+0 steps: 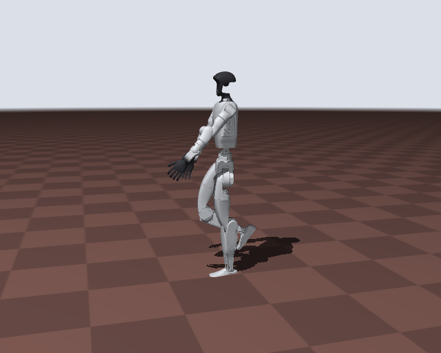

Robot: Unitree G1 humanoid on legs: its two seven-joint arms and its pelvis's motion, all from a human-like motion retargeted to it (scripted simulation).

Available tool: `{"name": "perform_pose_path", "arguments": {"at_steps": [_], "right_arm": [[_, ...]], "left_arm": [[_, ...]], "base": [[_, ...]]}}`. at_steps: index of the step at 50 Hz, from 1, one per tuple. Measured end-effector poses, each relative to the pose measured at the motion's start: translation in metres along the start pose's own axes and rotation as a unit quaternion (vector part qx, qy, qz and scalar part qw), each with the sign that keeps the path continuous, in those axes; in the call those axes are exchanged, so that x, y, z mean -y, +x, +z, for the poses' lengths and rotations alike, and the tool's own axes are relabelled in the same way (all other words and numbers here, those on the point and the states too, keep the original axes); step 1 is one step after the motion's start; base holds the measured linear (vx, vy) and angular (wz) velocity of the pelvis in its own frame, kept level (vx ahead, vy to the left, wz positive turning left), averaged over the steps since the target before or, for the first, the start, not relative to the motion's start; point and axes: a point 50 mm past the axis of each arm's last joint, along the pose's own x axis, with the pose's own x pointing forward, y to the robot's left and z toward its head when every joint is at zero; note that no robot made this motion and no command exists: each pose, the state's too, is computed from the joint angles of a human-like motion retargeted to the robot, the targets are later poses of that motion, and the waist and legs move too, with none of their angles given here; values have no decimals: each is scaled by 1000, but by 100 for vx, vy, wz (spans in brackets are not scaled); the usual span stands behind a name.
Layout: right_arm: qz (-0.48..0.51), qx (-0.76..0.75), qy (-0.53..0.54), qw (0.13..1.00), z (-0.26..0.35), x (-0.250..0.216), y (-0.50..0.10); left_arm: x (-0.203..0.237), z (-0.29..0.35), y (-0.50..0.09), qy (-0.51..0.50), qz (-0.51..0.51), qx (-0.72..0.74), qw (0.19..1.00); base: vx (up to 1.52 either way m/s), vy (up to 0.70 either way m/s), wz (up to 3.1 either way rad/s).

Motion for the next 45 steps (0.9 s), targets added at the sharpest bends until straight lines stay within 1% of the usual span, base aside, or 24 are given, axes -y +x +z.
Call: {"name": "perform_pose_path", "arguments": {"at_steps": [1, 3, 5, 7, 9, 12, 15, 17, 20, 23, 25, 26, 27, 29, 30, 32, 33, 35, 37, 38, 40, 41, 43, 45], "right_arm": [[17, -78, -11, 997, -56, 1, -5], [40, -215, -8, 976, -156, 5, -33], [43, -319, 23, 947, -237, 10, -77], [40, -398, 59, 914, -298, 20, -129], [38, -468, 85, 879, -343, 29, -185], [29, -544, 132, 828, -381, 37, -256], [15, -567, 185, 803, -394, 34, -289], [22, -556, 193, 808, -392, 30, -283], [39, -511, 169, 842, -376, 22, -242], [18, -446, 133, 885, -335, 15, -172], [30, -394, 93, 914, -289, 6, -120], [25, -344, 91, 934, -257, 4, -92], [18, -288, 97, 952, -219, 1, -65], [3, -158, 131, 979, -124, -2, -21], [2, -95, 145, 985, -71, -3, -8], [-19, 70, 197, 978, 54, 3, -3], [-24, 149, 231, 961, 117, 6, -15], [-23, 304, 304, 903, 236, 13, -68], [-4, 446, 363, 818, 326, 28, -149], [7, 505, 382, 774, 358, 37, -193], [15, 590, 395, 704, 398, 57, -275], [5, 614, 393, 685, 407, 67, -309], [-25, 644, 392, 657, 416, 86, -368], [-64, 650, 400, 643, 415, 101, -413]], "left_arm": [[-18, 53, -4, 21, 21, 55, 998], [-51, 148, -30, 52, 73, 160, 983], [-79, 220, -72, 66, 128, 253, 957], [-102, 270, -117, 77, 176, 327, 925], [-120, 304, -160, 93, 212, 378, 896], [-133, 337, -214, 117, 244, 427, 863], [-132, 353, -240, 133, 249, 451, 847], [-127, 353, -234, 138, 235, 450, 850], [-110, 338, -195, 125, 189, 442, 868], [-79, 299, -131, 38, 136, 421, 896], [-53, 252, -83, 23, 98, 356, 929], [-39, 214, -55, 37, 72, 306, 948], [-24, 168, -31, 53, 42, 248, 966], [5, 47, -1, 70, -39, 86, 993], [20, -21, -1, 54, -94, -3, 994], [48, -141, -30, -10, -144, -147, 979], [60, -193, -55, -41, -150, -213, 965], [87, -274, -118, -102, -157, -323, 928], [109, -329, -186, -163, -169, -403, 885], [118, -349, -222, -190, -175, -439, 860], [131, -379, -297, -229, -182, -517, 805], [133, -389, -332, -240, -176, -558, 775], [133, -399, -396, -258, -150, -631, 716], [130, -400, -439, -271, -112, -684, 668]], "base": [[45, 12, 101], [47, 10, 83], [49, 8, 55], [52, 6, 28], [52, 3, 19], [51, 0, 24], [49, -4, 25], [48, -6, 24], [50, -5, 62], [62, -9, 107], [60, -21, -64], [54, -24, -193], [51, -25, -238], [44, -24, -182], [32, -16, -59], [32, -8, -15], [42, -3, -71], [48, -1, -113], [48, 2, -87], [48, 4, -47], [50, 8, -12], [51, 11, 9], [51, 12, 16], [50, 12, 17]]}}
